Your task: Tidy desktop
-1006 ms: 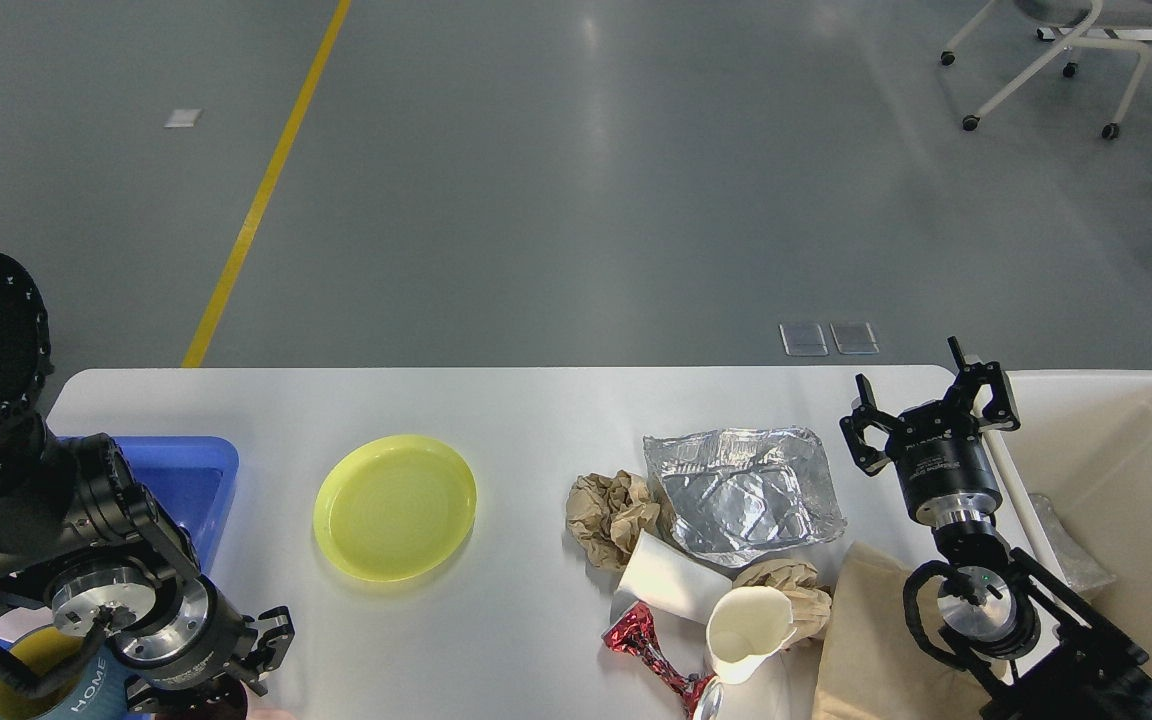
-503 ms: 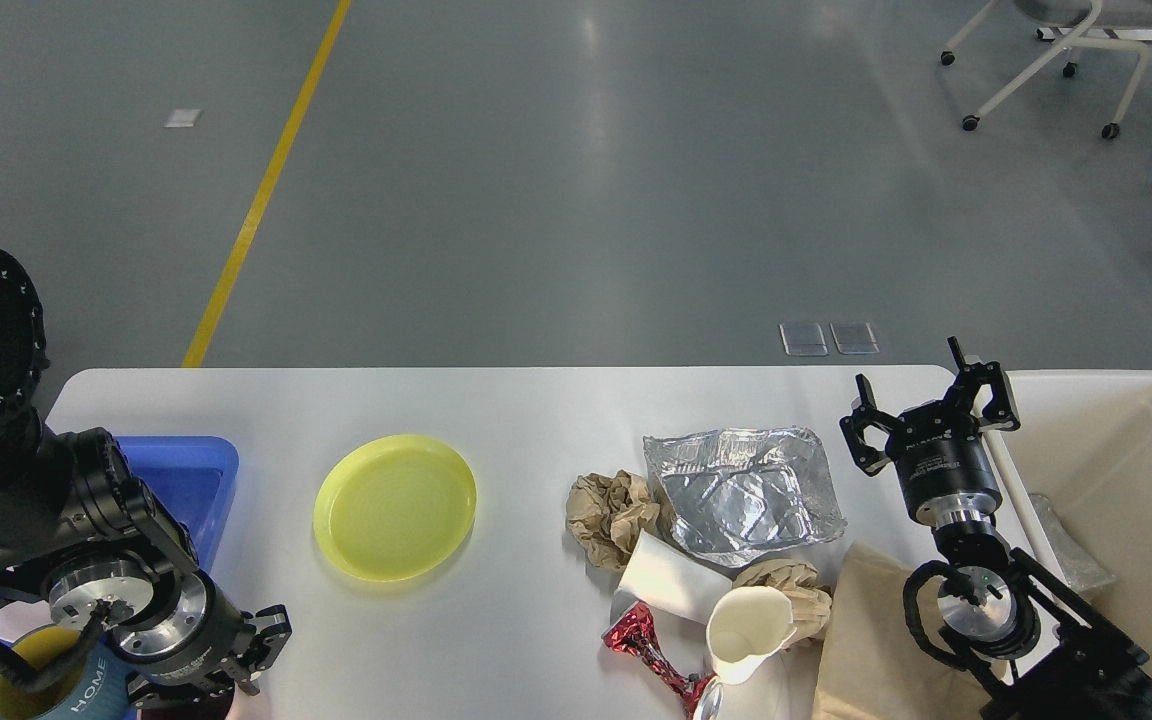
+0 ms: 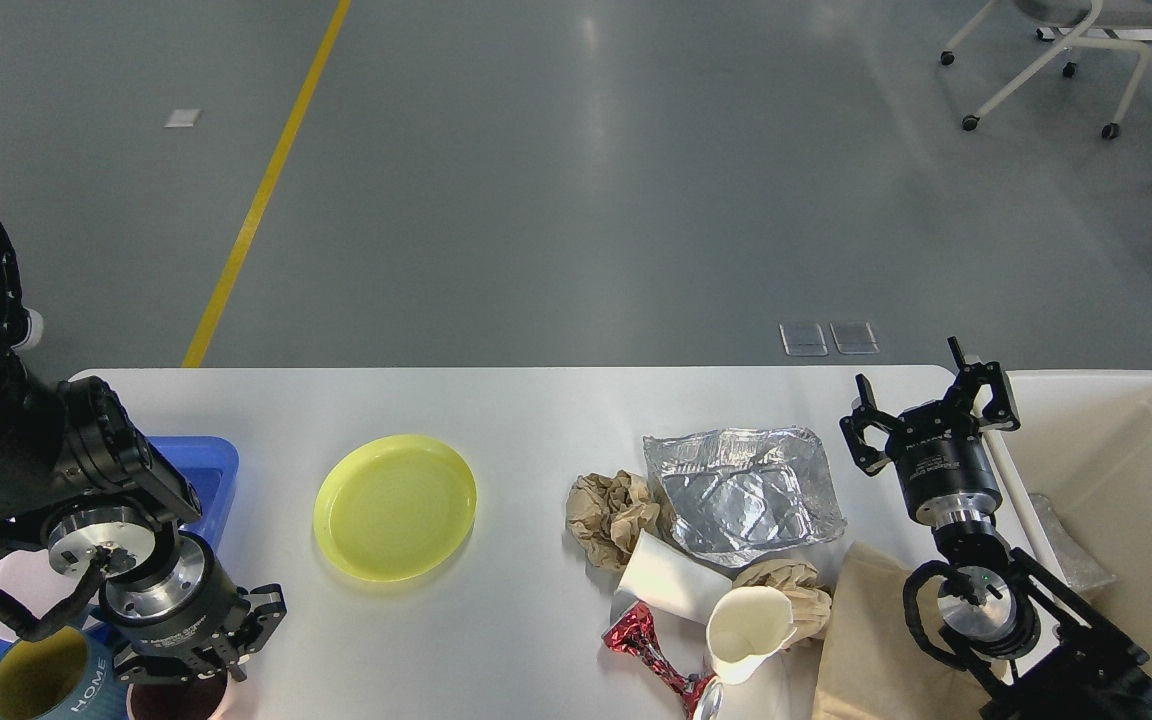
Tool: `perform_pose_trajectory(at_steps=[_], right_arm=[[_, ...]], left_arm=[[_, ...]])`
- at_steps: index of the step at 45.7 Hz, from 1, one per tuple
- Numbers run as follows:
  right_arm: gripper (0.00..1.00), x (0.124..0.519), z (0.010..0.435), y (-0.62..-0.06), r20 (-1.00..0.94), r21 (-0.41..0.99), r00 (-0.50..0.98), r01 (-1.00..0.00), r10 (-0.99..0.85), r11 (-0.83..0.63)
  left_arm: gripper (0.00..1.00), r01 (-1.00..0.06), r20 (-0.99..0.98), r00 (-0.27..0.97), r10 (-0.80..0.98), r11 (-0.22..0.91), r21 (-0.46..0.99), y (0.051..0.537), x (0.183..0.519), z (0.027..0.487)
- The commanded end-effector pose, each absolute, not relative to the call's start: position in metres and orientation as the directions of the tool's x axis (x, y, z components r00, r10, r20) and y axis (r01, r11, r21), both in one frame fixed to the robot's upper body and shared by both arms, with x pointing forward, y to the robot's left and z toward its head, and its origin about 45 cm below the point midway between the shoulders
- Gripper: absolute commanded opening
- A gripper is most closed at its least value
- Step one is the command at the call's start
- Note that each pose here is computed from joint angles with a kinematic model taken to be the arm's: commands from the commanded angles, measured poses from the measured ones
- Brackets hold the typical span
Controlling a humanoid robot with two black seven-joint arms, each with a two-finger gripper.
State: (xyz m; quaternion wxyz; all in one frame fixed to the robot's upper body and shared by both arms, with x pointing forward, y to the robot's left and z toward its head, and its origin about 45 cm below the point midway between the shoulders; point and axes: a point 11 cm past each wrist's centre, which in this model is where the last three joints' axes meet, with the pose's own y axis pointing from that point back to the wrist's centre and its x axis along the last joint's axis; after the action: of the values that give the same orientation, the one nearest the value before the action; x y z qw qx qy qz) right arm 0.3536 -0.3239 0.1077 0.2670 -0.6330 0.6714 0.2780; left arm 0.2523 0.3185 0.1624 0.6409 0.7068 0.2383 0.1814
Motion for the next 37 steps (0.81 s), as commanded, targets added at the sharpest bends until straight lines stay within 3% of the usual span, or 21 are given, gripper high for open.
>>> perform_pose_trajectory(at_steps=[1, 10, 20, 34, 37], right_arm=[[1.0, 0.354, 0.108, -0.324, -0.711, 0.035, -0.055, -0.998, -0.701, 0.044], [1.0, 0.354, 0.108, -0.324, -0.71, 0.036, -0.057, -0.998, -0.702, 0.045], [1.0, 0.354, 0.108, -0.324, -0.711, 0.035, -0.055, -0.998, -0.701, 0.044], [1.0, 0.354, 0.108, -0.324, -0.71, 0.035, -0.056, -0.998, -0.702, 0.044], [1.0, 0.354, 0.108, -0.325, -0.709, 0.035, -0.057, -0.998, -0.703, 0.045]], left_arm=[[0.0, 0.11, -0.056, 0.818, 0.572, -0.06, 0.992, 0.319, 0.252, 0.164], [0.0, 0.098, -0.052, 0.822, 0.568, -0.052, 0.994, 0.319, 0.264, 0.187], [0.0, 0.127, -0.052, 0.85, 0.525, -0.108, 0.986, 0.313, 0.29, 0.262], [0.0, 0.102, -0.104, 0.894, 0.435, 0.029, 0.994, 0.29, 0.296, 0.38], [0.0, 0.045, -0.058, 0.912, 0.407, 0.042, 0.998, 0.284, 0.299, 0.404]])
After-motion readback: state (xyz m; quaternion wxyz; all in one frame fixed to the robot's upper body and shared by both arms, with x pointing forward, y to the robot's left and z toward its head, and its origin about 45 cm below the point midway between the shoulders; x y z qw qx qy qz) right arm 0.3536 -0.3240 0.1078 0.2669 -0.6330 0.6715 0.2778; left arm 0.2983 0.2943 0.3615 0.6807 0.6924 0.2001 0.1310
